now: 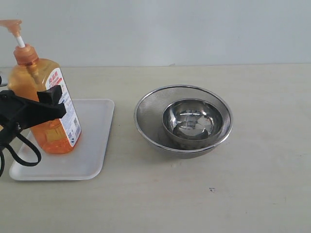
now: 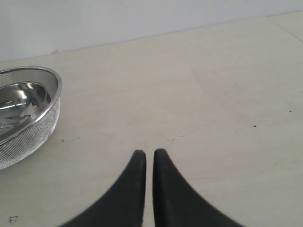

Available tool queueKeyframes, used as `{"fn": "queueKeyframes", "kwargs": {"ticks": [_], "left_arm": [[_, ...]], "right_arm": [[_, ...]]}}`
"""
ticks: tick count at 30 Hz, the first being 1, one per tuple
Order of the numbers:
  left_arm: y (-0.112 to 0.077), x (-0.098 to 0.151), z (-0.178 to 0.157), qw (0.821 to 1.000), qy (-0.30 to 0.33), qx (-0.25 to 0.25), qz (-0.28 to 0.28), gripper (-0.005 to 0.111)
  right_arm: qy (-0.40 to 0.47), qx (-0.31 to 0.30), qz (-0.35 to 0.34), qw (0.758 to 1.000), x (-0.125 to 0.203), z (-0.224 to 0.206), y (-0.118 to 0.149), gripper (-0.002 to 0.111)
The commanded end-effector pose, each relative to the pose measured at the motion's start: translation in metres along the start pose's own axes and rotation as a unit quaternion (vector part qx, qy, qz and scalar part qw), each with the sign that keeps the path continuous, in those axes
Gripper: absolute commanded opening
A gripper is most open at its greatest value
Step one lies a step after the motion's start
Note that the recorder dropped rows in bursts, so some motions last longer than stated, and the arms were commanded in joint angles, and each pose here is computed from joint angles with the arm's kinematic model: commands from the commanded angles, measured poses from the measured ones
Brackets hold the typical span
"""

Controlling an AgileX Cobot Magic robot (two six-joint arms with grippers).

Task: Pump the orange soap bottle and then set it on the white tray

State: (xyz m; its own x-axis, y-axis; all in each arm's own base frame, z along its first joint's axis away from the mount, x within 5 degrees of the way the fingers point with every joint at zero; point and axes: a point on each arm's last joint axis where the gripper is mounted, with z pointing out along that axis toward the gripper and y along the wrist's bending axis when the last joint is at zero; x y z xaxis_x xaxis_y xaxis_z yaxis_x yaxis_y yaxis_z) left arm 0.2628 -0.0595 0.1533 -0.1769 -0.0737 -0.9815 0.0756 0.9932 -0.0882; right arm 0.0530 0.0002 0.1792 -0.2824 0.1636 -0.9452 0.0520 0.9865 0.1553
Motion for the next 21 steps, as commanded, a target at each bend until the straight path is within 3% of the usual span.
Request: {"fn": "queueKeyframes", "kwargs": {"ticks": [1, 15, 18, 21], "left_arm": [[-0.0018, -0.0123, 0.0016, 0.999, -0.051, 0.004, -0.008, 0.010], [-0.0018, -0.0108, 0.0018, 0.999, -0.043, 0.004, -0.009, 0.091], [-0.0018, -0.0108, 0.0018, 0.999, -0.043, 0.004, -0.009, 0.101], [-0.0018, -0.0110, 0.0017, 0.999, -0.044, 0.004, -0.009, 0.103]], "right_arm": [[-0.005, 0.001, -0.001, 1.000, -0.0008, -0.0003, -0.0001, 0.001], [-0.005, 0.001, -0.001, 1.000, -0.0008, -0.0003, -0.0001, 0.001], [-0.005, 0.001, -0.001, 1.000, -0.0008, -0.0003, -0.0001, 0.001], [-0.005, 0.001, -0.001, 1.000, -0.0008, -0.0003, -0.0001, 0.001]]}}
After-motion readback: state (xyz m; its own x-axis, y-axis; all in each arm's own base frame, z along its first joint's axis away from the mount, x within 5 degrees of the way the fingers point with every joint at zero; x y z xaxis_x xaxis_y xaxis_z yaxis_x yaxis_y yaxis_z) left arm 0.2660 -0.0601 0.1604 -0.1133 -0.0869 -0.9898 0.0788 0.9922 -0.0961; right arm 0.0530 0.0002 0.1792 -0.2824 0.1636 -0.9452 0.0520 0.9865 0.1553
